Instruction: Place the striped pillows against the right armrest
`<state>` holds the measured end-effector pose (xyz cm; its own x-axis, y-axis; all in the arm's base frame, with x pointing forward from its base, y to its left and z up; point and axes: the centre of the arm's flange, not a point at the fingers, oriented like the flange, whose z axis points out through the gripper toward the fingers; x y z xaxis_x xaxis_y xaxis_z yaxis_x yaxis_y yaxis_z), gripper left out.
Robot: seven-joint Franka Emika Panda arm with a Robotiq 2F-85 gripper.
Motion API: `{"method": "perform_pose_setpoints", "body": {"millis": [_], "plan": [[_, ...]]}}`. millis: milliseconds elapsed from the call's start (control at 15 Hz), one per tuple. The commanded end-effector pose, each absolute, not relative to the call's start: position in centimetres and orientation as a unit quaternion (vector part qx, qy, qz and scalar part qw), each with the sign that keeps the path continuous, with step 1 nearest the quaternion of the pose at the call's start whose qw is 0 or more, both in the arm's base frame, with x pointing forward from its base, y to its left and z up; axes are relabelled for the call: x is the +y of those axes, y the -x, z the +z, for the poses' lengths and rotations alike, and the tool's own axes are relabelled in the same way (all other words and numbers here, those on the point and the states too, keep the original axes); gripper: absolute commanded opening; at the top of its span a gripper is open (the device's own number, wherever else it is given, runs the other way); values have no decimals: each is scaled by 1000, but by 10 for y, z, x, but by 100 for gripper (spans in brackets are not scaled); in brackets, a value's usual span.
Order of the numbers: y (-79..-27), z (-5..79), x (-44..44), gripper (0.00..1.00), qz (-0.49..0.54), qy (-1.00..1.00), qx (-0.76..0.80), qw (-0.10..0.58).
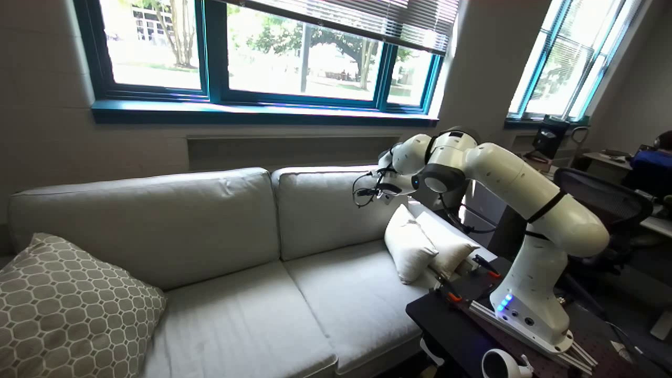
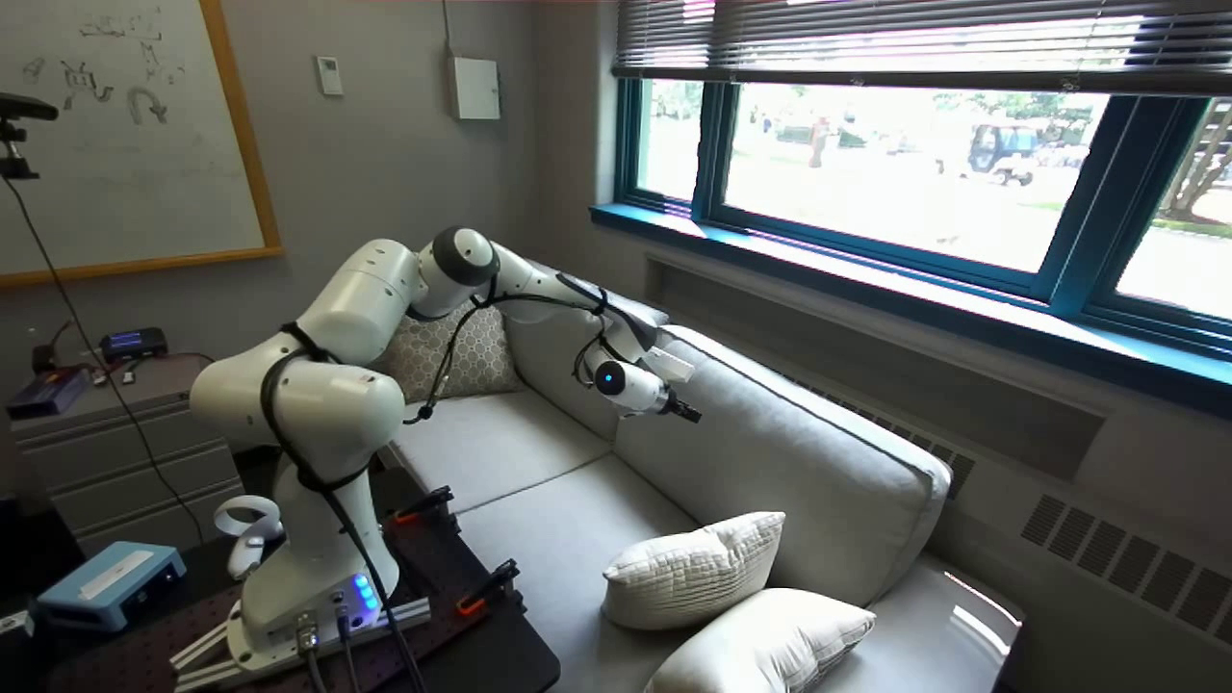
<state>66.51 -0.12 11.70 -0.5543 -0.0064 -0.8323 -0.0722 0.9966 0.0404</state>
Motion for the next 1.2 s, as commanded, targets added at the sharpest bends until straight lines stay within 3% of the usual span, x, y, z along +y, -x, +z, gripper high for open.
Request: {"method": "perform_pose_setpoints", "body": {"millis": [0, 333, 667, 1133], "plan": [[-614, 106, 47, 100, 127, 68, 862, 486], [-595, 83, 101, 100, 248, 152, 821, 491], [-566, 29, 117, 100, 369, 162, 798, 448], [-536, -38, 16, 100, 347, 41, 856, 380]]}}
